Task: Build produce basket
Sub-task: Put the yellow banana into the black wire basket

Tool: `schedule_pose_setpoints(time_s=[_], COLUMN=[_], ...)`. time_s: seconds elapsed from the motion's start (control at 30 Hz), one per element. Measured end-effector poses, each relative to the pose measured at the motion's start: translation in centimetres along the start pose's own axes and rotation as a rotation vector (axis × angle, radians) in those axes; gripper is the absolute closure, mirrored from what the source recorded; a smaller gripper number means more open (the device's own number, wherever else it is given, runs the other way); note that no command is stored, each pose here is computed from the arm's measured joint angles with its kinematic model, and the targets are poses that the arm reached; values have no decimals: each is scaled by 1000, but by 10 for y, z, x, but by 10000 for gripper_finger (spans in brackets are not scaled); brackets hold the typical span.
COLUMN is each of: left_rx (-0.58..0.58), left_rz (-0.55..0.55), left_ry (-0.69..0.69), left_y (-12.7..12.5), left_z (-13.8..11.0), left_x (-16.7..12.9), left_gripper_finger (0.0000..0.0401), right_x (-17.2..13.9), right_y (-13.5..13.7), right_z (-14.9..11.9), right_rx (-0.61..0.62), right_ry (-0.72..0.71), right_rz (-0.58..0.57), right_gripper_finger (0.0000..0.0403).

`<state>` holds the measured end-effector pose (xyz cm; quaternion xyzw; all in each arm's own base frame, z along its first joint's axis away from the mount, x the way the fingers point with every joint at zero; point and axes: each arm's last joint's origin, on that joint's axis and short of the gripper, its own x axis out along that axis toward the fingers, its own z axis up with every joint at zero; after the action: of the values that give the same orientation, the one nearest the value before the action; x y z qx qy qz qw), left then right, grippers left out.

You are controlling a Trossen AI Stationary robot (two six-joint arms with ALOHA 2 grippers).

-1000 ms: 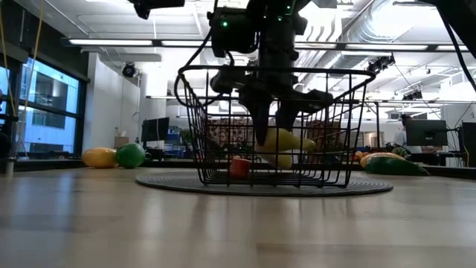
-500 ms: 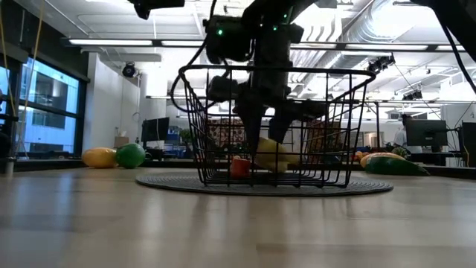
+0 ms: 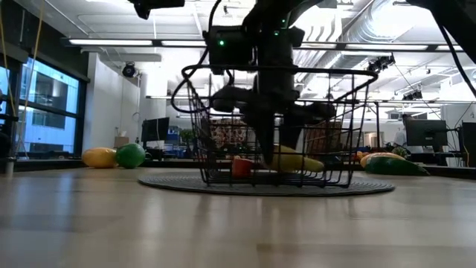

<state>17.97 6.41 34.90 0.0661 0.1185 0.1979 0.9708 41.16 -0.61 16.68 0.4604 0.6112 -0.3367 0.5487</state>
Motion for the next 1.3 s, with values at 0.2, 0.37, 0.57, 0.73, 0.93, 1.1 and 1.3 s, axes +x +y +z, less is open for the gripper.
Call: schedule_pose_setpoints(time_s=[0.2,0.37,0.57,0.73,0.93,1.1,1.3], left_rx=[0,8,8,8,8,8,8], left_rz=[0,0,1,2,3,3,3], left_ry=[0,0,0,0,1,1,1], left_y=[0,0,0,0,0,0,0], left_z=[0,0,0,0,0,0,0], left_x=[0,0,0,0,0,0,0], left_gripper_finger=[400,400,401,401,401,401,401], right_x=[3,3,3,3,1,-16,-40], right_y=[2,3,3,2,-4,1,14], right_z=[1,2,2,2,4,7,10], right_rx=[0,-9,-12,-11,-11,-107,-313], right_ry=[-5,-13,-16,-14,21,-14,-129], right_rz=[5,21,19,12,-28,-8,32], right_gripper_finger=[290,290,274,223,198,197,200])
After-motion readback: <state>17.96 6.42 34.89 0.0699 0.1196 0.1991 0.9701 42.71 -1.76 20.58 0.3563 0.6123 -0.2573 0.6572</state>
